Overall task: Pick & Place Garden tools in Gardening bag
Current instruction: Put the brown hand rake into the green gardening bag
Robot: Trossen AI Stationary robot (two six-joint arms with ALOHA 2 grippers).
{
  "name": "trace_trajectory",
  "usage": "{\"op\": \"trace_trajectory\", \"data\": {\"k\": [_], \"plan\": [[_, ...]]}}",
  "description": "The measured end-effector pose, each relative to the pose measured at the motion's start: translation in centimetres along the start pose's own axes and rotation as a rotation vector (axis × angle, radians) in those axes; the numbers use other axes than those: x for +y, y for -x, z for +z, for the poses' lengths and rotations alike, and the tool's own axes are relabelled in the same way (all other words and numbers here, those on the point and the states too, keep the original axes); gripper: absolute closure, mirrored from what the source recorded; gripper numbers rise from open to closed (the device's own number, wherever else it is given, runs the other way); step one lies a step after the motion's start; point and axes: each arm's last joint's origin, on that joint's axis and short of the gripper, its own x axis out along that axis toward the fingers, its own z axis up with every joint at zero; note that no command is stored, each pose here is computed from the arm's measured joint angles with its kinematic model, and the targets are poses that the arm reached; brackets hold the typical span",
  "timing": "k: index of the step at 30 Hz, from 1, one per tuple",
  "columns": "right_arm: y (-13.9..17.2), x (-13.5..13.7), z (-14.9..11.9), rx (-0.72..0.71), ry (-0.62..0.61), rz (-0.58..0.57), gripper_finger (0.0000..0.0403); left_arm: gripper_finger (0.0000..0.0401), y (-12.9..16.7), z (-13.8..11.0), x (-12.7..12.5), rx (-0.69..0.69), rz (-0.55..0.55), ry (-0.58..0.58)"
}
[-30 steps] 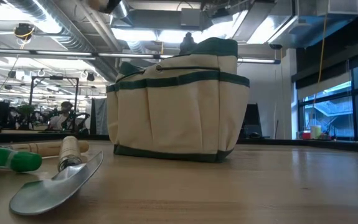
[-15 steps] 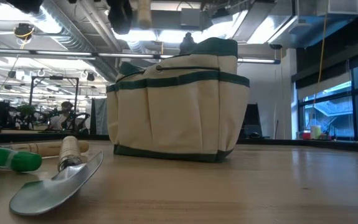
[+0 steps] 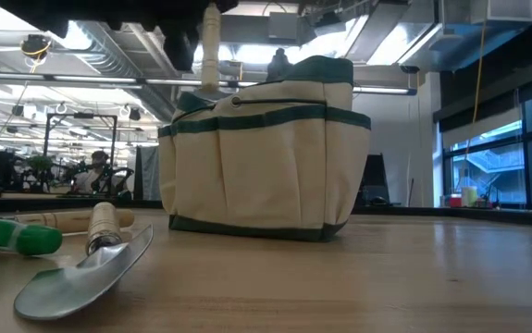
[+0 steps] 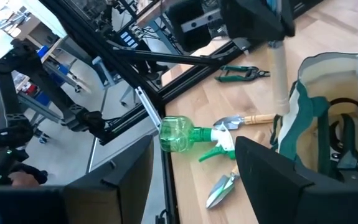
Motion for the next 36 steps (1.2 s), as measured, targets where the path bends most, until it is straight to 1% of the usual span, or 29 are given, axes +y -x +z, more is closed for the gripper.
{"op": "trace_trajectory", "data": {"k": [2,6,11,19,24,29,32,34,36], "plan": [[-0.1,-0.2,0.2,-0.005,-0.003,-0.005,0.0175,0.0395,-0.1,0.1,0.6,0.013,-0.009,0.008],[-0.4,-0.6,0.6,0.011,0.011,0.005,0.0175,0.0395,-0.1,-0.2,1.4,0.072,-0.024,0.064],[-0.6,-1.0,1.1,0.037,0.018,0.026,0.0174,0.0395,-0.1,-0.3,1.3,0.075,-0.03,0.038],[-0.8,-1.3,1.4,0.031,0.018,0.017,0.0174,0.0395,0.0,-1.0,2.2,0.162,0.033,0.048],[-0.8,-1.4,1.5,0.027,0.019,0.013,0.0174,0.0395,0.0,-0.7,2.4,0.132,0.046,0.029],[-0.8,-1.4,1.5,0.027,0.034,0.013,0.0174,0.0395,-0.1,-0.5,2.0,0.119,-0.022,0.085],[-0.8,-1.4,1.5,0.027,0.034,0.014,0.0174,0.0395,0.1,-0.5,1.2,0.118,-0.043,0.084],[-0.8,-1.4,1.5,0.027,0.034,0.013,0.0174,0.0395,0.1,-0.5,0.8,0.108,-0.041,0.068],[-0.8,-1.4,1.5,0.026,0.034,0.013,0.0174,0.0395,0.1,-0.7,0.7,0.109,-0.008,0.055]]}}
